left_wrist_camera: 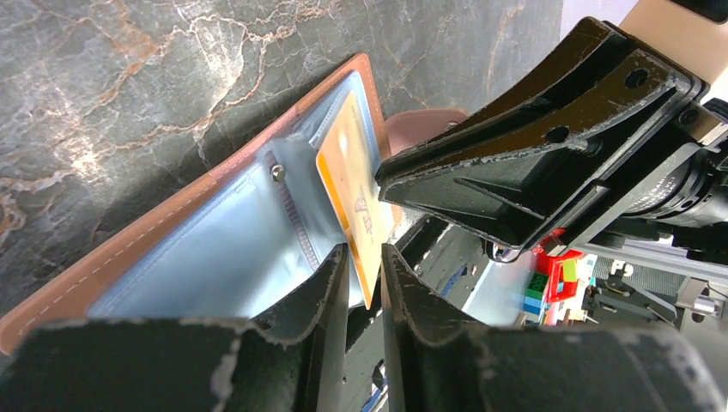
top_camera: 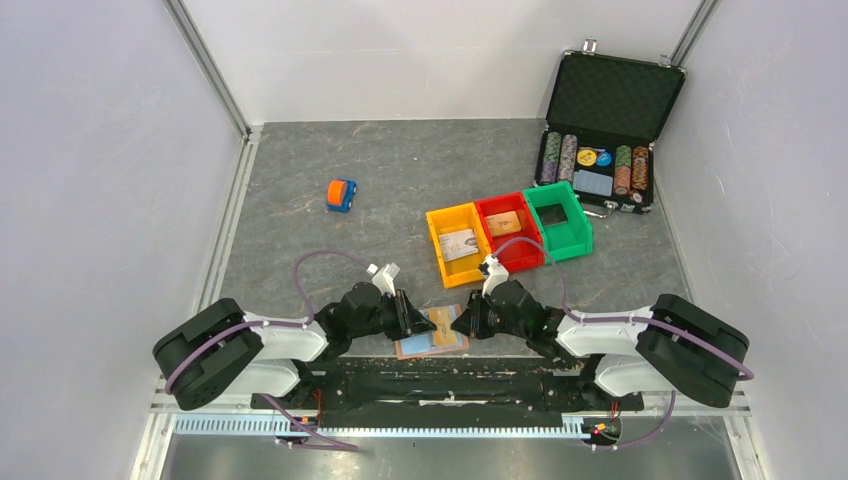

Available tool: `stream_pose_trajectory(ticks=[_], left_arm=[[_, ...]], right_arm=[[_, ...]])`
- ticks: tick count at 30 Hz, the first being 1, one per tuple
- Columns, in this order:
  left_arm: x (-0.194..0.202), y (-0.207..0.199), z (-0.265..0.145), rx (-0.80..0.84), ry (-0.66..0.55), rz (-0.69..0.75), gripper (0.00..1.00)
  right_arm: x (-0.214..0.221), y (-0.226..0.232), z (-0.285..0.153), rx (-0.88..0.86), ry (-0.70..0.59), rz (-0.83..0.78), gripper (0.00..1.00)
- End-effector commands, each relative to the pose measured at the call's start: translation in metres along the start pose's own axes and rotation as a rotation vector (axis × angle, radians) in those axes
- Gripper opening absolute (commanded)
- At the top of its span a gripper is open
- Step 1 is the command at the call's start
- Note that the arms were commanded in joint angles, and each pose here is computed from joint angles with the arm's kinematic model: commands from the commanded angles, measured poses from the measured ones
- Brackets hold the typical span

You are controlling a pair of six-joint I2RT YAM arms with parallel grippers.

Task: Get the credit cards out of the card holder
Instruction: Remove the credit card from the card holder.

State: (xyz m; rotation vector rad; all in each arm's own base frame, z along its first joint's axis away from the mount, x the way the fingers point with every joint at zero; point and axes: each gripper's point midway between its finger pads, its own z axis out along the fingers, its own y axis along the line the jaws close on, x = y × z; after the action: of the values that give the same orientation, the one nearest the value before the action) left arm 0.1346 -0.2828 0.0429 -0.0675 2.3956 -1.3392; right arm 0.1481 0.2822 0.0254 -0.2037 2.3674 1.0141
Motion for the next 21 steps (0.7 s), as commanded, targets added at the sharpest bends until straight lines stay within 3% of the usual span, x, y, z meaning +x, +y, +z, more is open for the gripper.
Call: stream_pose_trajectory(ticks=[1,4,10,14,17,18,20,21], left_arm=[[-0.0103,-0.0209,0.0022,0.085,-0.034,0.022,0.26],[-0.0081,-0.0226,0.0051,0.103,-0.021,0.017,0.25],[-0.0068,-0.0208,0.0065,0.109,-0.021,0.002,0.08],[-0.0068,-0.0154,0.0031,0.094,-0.036,-0.005,0.10],[-0.0073,-0.0140,-0.0002,0.091,-0.046,-0.003,0.18],[-0.0073,-0.0143,-0.0011,0.092,-0.047,0.000,0.16],[-0.0077,-0.0151,-0.0019,0.095,-0.050,0.007,0.02],[-0.0084,-0.0157,-0.0020,0.096,-0.053,0.009,0.02]], right_arm=[[0.0041,-0.0031,0.0004,0.004,0.005,-0.001,0.15],[0.0034,-0.0023,0.0007,0.002,0.003,0.001,0.15],[0.0036,-0.0026,0.0011,0.004,0.005,0.000,0.15],[0.0048,-0.0044,0.0018,0.010,0.009,0.001,0.15],[0.0057,-0.0058,0.0020,0.015,0.011,0.001,0.15],[0.0061,-0.0059,0.0020,0.014,0.012,0.002,0.15],[0.0072,-0.0065,0.0019,0.014,0.014,0.004,0.15],[0.0078,-0.0069,0.0018,0.014,0.016,0.002,0.15]])
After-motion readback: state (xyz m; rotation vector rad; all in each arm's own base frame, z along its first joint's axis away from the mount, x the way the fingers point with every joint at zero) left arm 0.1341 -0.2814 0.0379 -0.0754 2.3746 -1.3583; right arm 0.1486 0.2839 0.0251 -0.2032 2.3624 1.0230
